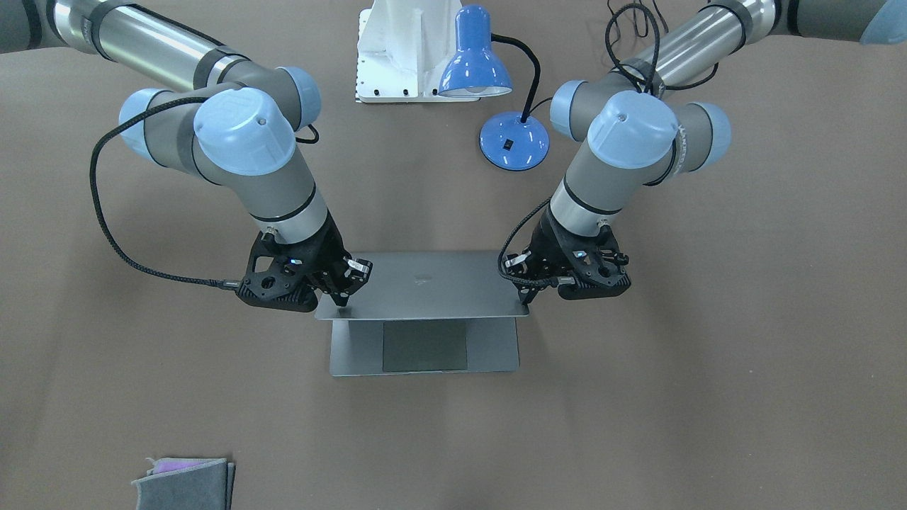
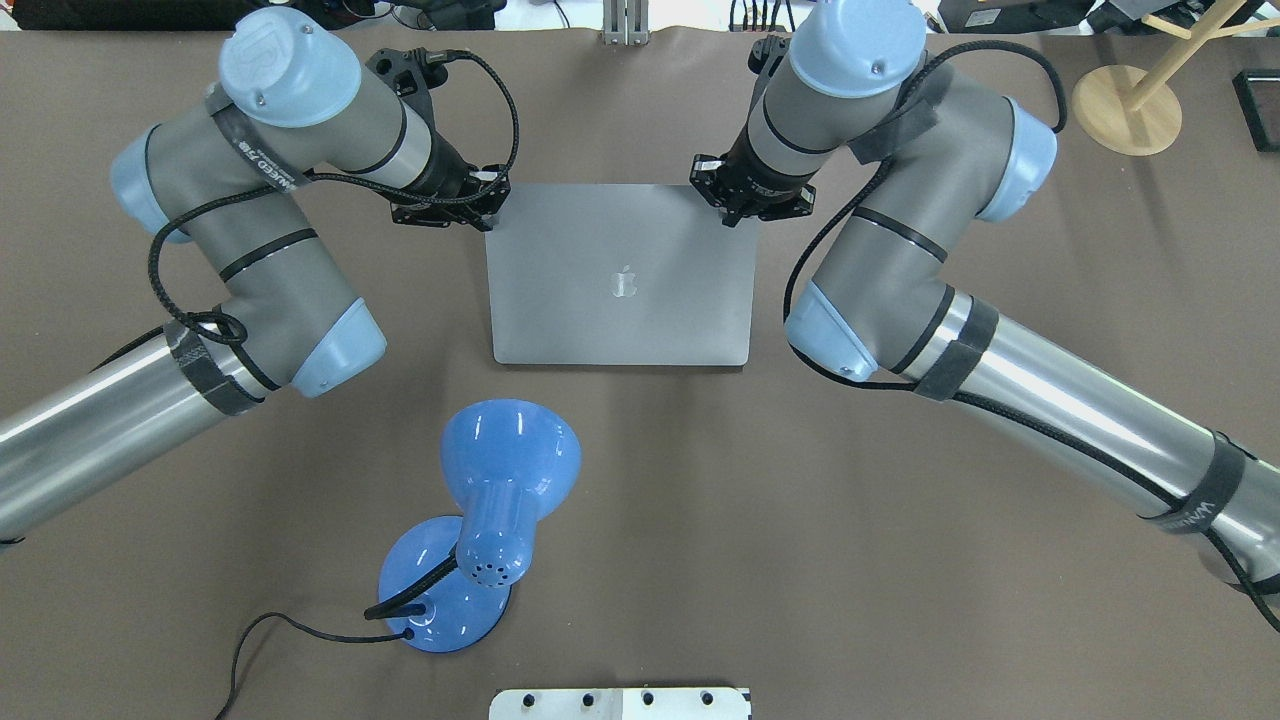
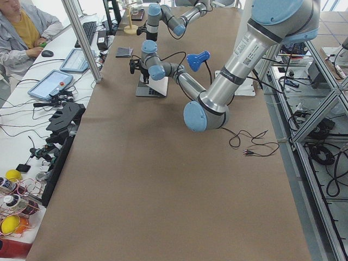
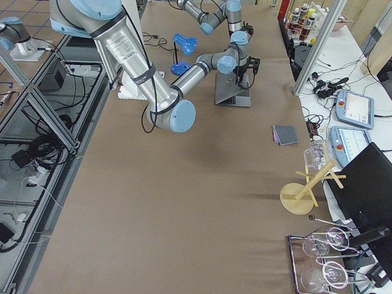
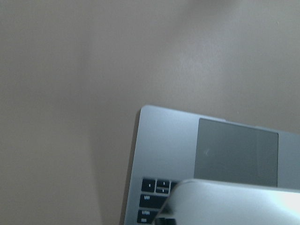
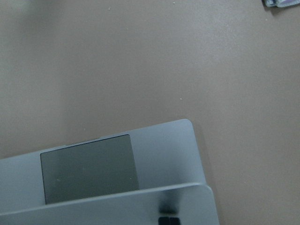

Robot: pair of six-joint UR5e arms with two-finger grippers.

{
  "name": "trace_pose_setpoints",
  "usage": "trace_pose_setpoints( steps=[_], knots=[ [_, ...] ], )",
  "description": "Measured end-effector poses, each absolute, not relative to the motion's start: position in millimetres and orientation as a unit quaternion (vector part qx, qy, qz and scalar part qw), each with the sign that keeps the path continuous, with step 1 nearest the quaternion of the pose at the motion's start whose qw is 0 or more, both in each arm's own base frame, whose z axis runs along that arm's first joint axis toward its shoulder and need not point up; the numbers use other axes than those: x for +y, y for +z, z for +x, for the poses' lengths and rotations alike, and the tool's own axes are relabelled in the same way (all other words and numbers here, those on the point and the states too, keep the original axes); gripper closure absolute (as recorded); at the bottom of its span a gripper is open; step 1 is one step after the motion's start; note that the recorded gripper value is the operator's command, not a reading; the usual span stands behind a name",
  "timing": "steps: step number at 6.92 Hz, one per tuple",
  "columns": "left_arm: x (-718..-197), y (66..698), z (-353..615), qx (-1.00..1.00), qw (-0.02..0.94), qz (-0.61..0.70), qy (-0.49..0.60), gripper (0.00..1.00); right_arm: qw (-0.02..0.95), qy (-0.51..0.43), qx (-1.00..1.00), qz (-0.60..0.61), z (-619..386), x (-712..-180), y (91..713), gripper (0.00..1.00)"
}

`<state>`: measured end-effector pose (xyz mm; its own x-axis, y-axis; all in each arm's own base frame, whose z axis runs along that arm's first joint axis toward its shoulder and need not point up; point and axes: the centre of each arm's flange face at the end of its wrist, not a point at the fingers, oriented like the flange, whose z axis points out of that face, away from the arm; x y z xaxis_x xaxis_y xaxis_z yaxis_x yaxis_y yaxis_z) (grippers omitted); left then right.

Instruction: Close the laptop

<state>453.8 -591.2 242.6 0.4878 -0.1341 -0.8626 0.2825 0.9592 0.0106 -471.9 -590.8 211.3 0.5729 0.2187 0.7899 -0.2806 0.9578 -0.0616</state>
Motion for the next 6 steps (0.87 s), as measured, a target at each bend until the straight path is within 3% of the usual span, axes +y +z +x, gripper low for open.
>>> trace_pose_setpoints(
  steps=[6],
  knots=[
    [-644, 272, 500, 0.464, 0.870, 0.097, -0.132, 1.00, 0.888, 0.144, -0.438, 0.010, -510, -646, 249, 1.00]
  ],
)
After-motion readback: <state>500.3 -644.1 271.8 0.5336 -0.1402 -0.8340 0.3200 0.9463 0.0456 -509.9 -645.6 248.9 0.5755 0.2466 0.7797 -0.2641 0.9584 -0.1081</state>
